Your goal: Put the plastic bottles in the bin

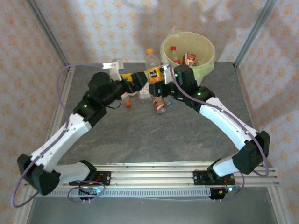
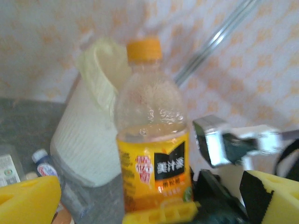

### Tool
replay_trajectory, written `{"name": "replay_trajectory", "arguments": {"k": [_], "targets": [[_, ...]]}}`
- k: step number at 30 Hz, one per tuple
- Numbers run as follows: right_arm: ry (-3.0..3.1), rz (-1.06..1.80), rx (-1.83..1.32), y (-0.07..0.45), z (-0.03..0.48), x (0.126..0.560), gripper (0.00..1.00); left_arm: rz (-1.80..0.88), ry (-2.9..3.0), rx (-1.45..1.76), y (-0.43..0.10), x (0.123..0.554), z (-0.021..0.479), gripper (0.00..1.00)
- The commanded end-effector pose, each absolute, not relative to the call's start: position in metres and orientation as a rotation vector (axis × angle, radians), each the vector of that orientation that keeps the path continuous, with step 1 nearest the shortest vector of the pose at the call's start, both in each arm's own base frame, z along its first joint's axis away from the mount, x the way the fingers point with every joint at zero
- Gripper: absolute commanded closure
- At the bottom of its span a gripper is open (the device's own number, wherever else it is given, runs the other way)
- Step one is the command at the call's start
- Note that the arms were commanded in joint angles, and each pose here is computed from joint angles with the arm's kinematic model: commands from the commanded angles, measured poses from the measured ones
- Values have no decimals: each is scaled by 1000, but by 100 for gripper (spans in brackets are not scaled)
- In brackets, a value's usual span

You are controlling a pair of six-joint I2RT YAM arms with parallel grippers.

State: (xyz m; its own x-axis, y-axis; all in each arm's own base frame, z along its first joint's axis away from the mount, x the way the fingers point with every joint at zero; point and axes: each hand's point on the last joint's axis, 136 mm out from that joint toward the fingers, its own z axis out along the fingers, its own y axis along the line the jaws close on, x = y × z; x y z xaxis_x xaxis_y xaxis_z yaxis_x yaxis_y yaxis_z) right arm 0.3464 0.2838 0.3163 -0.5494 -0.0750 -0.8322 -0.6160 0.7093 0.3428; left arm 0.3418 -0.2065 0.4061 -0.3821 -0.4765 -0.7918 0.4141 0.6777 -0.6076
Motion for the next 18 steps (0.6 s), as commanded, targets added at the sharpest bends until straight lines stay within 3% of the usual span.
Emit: {"name": "replay_trajectory", "arguments": {"k": [1, 5, 10, 18], "targets": [[2032, 695, -479, 261, 334, 360, 52, -897, 1616, -165, -180, 338, 415, 0], [2014, 626, -443, 244, 348, 374, 52, -821, 1618, -227, -160, 332, 411, 0], [1956, 516, -379, 211, 384, 399, 52, -482, 1738, -518, -101, 336, 368, 0], [1935, 298, -96, 135, 401, 483, 51, -262, 1894, -601, -84, 339, 312, 0]]}}
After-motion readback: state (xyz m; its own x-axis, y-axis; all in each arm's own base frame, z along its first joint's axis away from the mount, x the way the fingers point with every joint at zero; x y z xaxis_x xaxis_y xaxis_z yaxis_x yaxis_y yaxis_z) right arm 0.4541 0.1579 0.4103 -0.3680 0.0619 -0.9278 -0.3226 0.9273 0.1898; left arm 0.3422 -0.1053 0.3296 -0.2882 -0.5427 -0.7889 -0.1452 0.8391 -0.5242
